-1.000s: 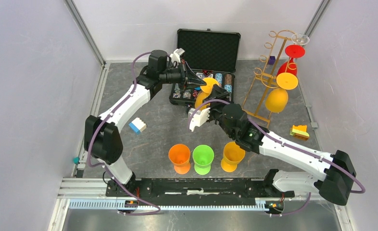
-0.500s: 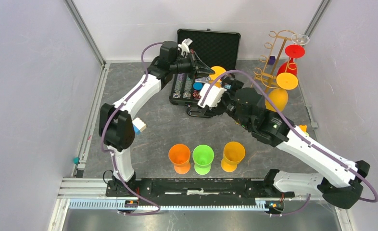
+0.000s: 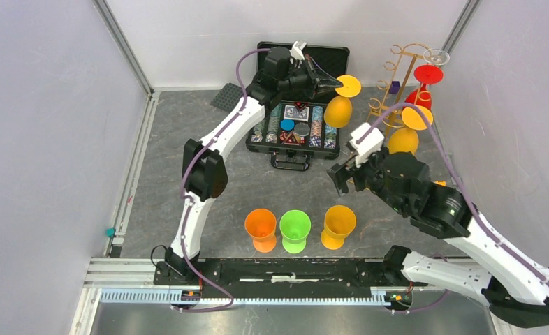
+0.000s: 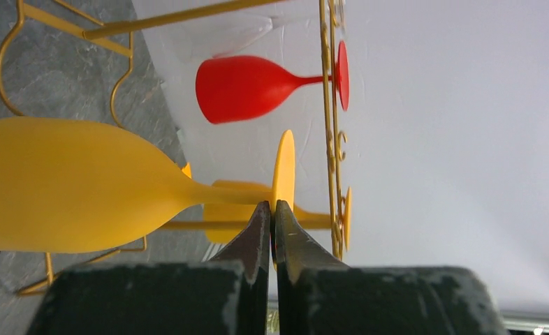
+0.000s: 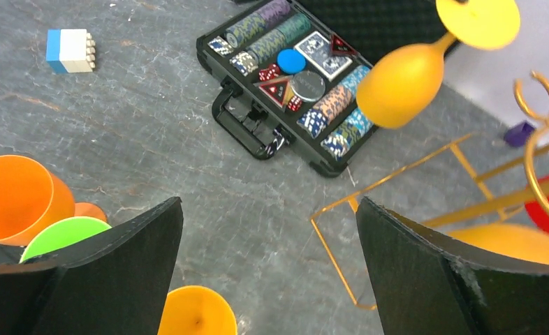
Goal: Place the wine glass upside down on the wine glass rack
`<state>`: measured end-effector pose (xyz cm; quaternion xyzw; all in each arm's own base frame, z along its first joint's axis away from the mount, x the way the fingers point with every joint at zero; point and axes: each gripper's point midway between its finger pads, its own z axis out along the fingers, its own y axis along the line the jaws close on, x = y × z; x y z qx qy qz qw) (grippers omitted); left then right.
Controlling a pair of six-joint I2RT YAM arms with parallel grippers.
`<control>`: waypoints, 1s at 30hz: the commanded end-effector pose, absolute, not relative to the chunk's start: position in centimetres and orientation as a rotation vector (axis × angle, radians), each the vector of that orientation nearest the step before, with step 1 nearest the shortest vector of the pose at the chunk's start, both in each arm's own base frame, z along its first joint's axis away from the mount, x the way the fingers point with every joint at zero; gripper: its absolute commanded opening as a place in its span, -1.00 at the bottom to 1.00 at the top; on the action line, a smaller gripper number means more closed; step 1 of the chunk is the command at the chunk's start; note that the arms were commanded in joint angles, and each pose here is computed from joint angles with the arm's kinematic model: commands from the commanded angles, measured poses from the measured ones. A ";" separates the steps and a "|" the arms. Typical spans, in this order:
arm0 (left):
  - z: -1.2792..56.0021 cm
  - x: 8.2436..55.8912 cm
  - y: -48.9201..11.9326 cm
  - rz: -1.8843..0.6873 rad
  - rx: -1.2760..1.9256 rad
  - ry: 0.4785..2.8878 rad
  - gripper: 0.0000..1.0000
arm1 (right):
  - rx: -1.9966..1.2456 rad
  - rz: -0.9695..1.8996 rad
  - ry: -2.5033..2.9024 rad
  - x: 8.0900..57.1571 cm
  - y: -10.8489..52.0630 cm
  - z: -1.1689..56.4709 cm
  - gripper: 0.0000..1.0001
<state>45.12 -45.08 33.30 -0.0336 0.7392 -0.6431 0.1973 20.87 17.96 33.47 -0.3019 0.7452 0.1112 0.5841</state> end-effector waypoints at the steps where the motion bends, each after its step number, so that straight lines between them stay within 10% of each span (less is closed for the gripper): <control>1: 36.5 47.6 -46.1 -1.865 -0.242 1.917 -0.95 | -0.541 0.267 1.869 19.4 15.1 32.8 0.96; 13: 39.6 50.2 -46.9 -1.907 -0.390 1.699 -0.96 | -0.364 0.118 2.127 17.3 10.6 26.0 0.96; 30: 38.2 50.4 -42.9 -1.739 -0.336 1.802 -0.96 | -0.364 0.241 1.710 23.3 16.8 45.1 0.75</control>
